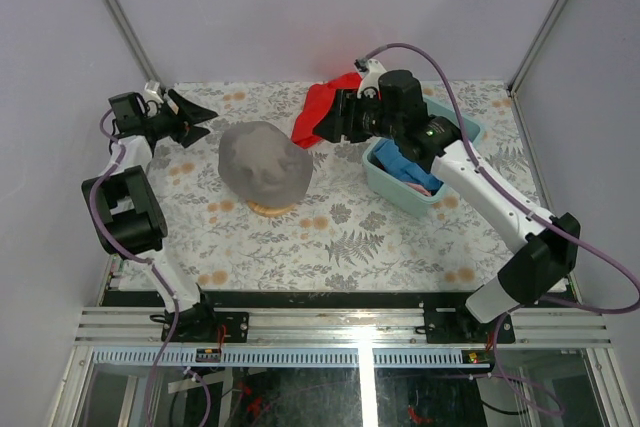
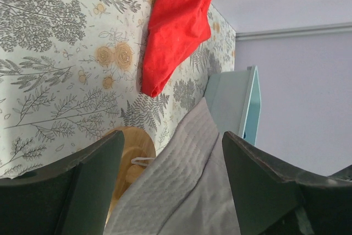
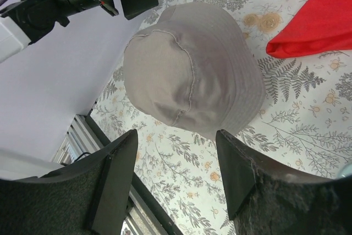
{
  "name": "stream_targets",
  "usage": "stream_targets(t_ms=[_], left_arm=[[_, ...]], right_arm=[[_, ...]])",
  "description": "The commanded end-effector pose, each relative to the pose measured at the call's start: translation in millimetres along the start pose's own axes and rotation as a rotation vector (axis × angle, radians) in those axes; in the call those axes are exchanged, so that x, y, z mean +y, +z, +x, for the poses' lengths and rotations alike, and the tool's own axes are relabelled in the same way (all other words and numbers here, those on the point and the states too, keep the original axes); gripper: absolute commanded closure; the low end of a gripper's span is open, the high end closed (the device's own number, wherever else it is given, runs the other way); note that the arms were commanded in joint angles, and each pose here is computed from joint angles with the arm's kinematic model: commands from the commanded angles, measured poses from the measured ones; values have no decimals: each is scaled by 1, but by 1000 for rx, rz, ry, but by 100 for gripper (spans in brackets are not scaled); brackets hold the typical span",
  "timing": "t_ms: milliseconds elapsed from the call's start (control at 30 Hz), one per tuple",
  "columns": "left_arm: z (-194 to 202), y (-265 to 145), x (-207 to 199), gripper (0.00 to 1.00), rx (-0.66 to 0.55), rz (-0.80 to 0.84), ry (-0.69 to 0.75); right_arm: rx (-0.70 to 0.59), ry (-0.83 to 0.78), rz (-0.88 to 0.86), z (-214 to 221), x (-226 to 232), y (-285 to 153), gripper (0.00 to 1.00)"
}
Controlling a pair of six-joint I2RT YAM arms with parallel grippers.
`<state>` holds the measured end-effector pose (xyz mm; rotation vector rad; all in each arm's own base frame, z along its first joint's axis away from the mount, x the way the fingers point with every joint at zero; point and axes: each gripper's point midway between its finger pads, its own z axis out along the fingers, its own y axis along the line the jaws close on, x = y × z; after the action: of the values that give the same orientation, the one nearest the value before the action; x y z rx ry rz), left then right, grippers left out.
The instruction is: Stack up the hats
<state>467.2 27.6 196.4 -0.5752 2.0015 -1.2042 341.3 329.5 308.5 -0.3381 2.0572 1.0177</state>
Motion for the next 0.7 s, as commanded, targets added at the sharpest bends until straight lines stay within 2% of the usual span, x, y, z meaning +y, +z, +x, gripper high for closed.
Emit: stream_targets(t_ms=[0, 467, 667], left_arm=[[0, 1, -13, 29, 76, 106, 75], [45, 15, -14, 36, 230, 167, 56], [53, 18, -4, 55, 260, 142, 16]], right_arm=[[-55, -30, -15, -14, 4, -19, 34], [-29, 14, 18, -7, -12, -10, 34], [-24, 29, 33, -3, -17, -9, 34]])
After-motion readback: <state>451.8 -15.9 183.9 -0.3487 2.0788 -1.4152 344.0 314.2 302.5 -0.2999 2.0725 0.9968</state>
